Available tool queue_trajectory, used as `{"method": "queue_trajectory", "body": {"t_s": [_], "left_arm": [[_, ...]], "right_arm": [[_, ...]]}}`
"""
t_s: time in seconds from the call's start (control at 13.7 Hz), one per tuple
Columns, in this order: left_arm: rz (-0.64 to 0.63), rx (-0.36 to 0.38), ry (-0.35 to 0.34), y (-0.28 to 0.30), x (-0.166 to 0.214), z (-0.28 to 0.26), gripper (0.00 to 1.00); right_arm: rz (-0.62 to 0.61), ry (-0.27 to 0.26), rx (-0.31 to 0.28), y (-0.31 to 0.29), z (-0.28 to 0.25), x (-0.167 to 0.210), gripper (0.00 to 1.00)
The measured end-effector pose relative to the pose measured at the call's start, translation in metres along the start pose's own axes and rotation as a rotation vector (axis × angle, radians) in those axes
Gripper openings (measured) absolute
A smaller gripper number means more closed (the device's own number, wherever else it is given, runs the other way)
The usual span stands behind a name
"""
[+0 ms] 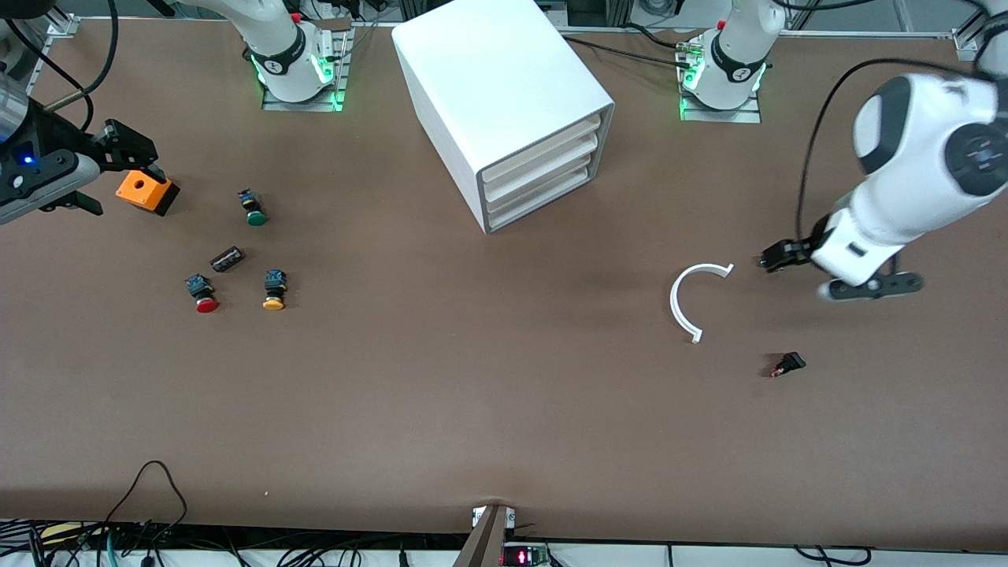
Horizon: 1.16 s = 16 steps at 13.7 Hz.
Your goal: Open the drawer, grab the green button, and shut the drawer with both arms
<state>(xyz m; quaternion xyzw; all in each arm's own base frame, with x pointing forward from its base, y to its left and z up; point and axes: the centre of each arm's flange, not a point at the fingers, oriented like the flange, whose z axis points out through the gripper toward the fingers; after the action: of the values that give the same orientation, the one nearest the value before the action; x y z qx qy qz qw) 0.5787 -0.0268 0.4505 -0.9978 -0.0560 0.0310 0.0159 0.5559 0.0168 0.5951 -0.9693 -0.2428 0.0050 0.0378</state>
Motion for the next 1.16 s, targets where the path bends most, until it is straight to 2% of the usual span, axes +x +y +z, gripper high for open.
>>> {"method": "queue_trajectory", "body": {"t_s": [0.29, 0.8, 1.16], "left_arm": [[0.002, 0.005, 0.010, -0.028, -0.021, -0.044, 1.00], [0.013, 0.006, -0.016, -0.062, -0.042, -0.084, 1.00], [0.013, -0.045, -0.035, -0.056, -0.054, -0.098, 1.00]], "right_arm": [[0.030, -0.011, -0.001, 0.012, 0.007, 0.001, 1.00], [0.080, 0.015, -0.004, -0.002, -0.010, 0.001, 1.00], [0.076, -0.017, -0.017, -0.004, -0.011, -0.004, 1.00]]}}
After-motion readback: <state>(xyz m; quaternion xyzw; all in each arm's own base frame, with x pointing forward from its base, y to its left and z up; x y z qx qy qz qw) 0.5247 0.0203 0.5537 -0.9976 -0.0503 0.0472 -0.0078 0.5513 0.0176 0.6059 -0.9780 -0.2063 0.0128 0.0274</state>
